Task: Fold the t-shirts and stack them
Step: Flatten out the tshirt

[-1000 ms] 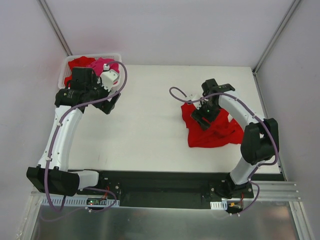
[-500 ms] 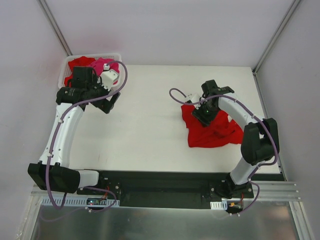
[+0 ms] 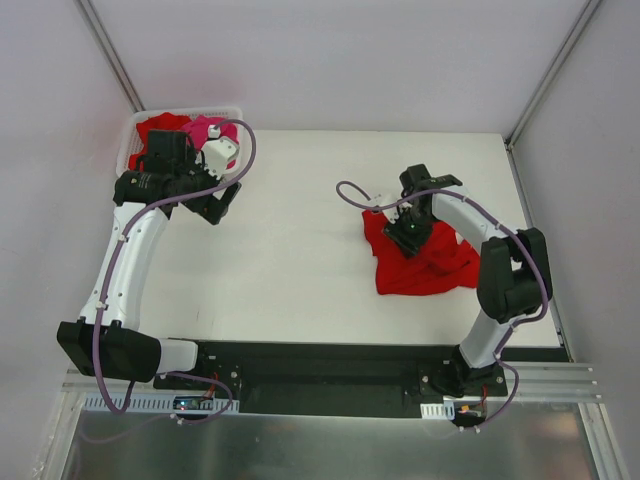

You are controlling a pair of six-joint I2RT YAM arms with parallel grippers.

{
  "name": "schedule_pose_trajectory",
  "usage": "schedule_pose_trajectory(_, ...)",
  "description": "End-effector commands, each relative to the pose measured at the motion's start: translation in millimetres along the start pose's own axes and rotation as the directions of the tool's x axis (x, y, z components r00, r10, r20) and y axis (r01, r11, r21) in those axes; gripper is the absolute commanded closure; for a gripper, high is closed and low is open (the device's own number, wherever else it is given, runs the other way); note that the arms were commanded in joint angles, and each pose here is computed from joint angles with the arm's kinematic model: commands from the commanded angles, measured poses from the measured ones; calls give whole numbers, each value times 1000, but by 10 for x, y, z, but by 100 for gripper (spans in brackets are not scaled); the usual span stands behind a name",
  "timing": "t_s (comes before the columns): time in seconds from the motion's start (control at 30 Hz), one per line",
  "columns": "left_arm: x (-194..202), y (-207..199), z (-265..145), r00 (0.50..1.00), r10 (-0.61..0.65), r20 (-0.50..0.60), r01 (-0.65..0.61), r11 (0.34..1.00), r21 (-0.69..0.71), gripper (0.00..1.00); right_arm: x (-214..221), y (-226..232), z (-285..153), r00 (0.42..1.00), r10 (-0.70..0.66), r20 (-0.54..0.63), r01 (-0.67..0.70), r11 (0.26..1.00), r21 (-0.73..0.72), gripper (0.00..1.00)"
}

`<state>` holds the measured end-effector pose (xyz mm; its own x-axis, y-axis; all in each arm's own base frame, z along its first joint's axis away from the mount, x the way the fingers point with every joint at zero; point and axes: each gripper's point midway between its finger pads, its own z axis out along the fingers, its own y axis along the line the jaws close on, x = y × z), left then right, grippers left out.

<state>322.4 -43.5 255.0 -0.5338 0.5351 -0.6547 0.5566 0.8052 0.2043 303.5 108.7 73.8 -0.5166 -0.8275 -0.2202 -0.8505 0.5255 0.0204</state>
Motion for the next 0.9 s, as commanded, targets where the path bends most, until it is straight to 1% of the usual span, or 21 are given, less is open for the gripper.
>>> schedule_pose_trajectory(0.0,-104,123,-101,999,25,33,-24,998,-50,5,36,81,53,1000,-4,-11,3,999,-50,59)
schedule_pose_trajectory(0.07,-108,118,-106,999,26,36,-24,999,-48,5,53,96,74,1000,-7,-17,6,998,-59,59)
schedule_pose_trajectory(0.1,-105,118,-111,999,24,35,-22,999,-50,5,54,106,75,1000,-8,-17,7,998,-66,65)
schedule_pose_trajectory(0.13,-96,114,-105,999,23,33,-22,999,-48,4,46,109,64,1000,-8,-14,7,998,-67,74)
schedule_pose_trajectory(0.17,-102,114,-108,999,25,35,-24,999,-48,5,26,110,43,1000,-12,-8,11,998,-63,80)
schedule_pose_trajectory(0.2,-100,114,-115,999,26,35,-24,998,-50,5,13,109,25,1000,-14,-5,14,998,-61,93)
schedule_pose_trajectory(0.23,-97,120,-116,999,28,35,-26,998,-51,5,-2,102,0,1000,-15,-2,15,998,-55,97)
schedule_pose_trajectory(0.27,-105,112,-114,999,28,38,-26,999,-48,4,-15,96,-38,1000,-19,-1,19,998,-52,99)
schedule_pose_trajectory(0.37,-116,107,-107,999,26,40,-24,999,-42,5,-35,98,-144,1000,-19,9,20,999,-42,99)
schedule_pose_trajectory(0.43,-128,110,-107,999,25,42,-23,999,-41,5,-117,69,-284,999,-24,40,25,999,-20,99)
schedule_pose_trajectory(0.57,-156,119,-117,998,31,50,-29,999,-43,4,-315,38,-717,991,-52,121,46,998,50,99)
schedule_pose_trajectory(0.6,-147,124,-114,998,29,46,-27,999,-44,5,-428,-20,-893,984,-81,159,67,993,93,99)
schedule_pose_trajectory(0.67,-162,124,-114,998,33,50,-31,999,-43,5,-505,-42,-1189,972,-124,200,91,982,164,99)
schedule_pose_trajectory(0.7,-157,123,-109,998,35,47,-33,999,-41,4,-631,-31,-1393,957,-168,237,119,971,209,99)
schedule_pose_trajectory(0.77,-170,123,-103,998,35,50,-33,999,-38,4,-738,21,-1694,930,-252,266,171,941,293,99)
schedule_pose_trajectory(0.8,-197,136,-112,998,37,56,-35,999,-41,4,-764,22,-1816,921,-284,266,188,923,336,99)
schedule_pose_trajectory(0.83,-213,144,-117,997,38,60,-35,998,-44,4,-830,23,-2071,889,-352,293,213,885,415,99)
schedule_pose_trajectory(0.87,-219,144,-100,998,41,57,-39,998,-39,4,-904,83,-2176,864,-403,300,241,856,457,99)
